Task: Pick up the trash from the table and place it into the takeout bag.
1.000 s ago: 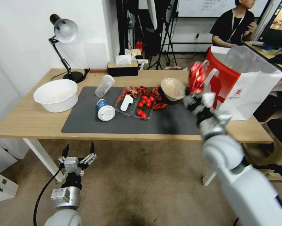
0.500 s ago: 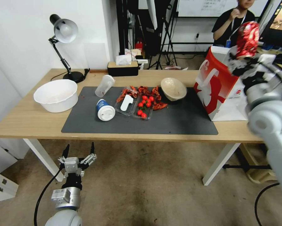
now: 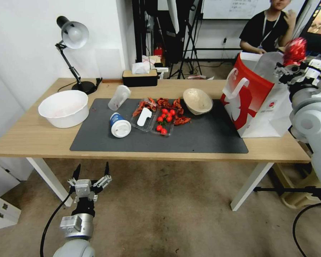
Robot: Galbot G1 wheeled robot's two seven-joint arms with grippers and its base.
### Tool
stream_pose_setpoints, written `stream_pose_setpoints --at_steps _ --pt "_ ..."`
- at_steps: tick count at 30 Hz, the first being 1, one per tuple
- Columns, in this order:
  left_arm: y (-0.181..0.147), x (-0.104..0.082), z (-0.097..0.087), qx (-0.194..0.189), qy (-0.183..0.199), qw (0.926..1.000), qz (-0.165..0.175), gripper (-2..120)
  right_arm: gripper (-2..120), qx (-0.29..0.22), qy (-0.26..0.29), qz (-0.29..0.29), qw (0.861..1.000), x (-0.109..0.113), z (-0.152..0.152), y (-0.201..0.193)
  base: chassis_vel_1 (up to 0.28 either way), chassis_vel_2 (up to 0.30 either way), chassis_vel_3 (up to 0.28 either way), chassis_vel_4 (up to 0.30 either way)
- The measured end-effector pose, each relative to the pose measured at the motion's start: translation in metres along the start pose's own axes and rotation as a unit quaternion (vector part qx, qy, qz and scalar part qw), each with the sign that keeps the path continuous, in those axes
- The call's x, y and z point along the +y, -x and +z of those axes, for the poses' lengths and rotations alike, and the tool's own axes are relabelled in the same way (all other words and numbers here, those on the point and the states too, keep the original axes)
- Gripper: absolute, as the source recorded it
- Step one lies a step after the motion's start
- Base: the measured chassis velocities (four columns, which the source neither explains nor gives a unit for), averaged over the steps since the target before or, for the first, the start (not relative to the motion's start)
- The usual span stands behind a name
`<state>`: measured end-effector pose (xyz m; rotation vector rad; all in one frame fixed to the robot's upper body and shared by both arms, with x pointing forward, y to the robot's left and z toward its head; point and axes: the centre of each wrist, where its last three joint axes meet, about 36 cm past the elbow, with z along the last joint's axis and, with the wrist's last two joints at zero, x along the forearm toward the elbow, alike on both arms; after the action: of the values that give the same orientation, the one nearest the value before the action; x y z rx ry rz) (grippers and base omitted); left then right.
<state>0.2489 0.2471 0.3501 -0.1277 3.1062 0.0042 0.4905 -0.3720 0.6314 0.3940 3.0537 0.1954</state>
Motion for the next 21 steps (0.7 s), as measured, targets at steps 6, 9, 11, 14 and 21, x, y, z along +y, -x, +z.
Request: stream_pose_setpoints --at_steps 6,9,11,14,21 --pt "0.002 0.000 -0.002 -0.003 0.001 1.0000 0.000 100 98 0.003 -0.001 -0.003 1.000 0.001 0.003 -0.001 0.000 0.000 0.000 0.000" --pt "0.003 0.001 -0.002 -0.003 0.000 1.0000 0.000 100 100 0.003 -0.001 -0.009 1.000 0.004 0.004 -0.004 0.000 0.000 0.000 0.000" --pt "0.003 0.001 -0.002 -0.003 0.000 1.0000 -0.001 100 100 0.001 -0.001 -0.015 1.000 0.006 0.004 -0.007 0.000 0.000 0.000 0.000" --pt "0.003 0.001 -0.002 -0.003 0.000 1.0000 -0.002 100 100 -0.003 0.000 -0.026 1.000 0.009 0.004 -0.011 0.000 0.000 0.000 0.000" --pt "0.002 0.004 -0.002 -0.003 0.000 1.0000 -0.004 100 100 -0.027 0.005 -0.089 0.996 0.021 -0.001 -0.045 0.000 0.000 0.000 0.000"
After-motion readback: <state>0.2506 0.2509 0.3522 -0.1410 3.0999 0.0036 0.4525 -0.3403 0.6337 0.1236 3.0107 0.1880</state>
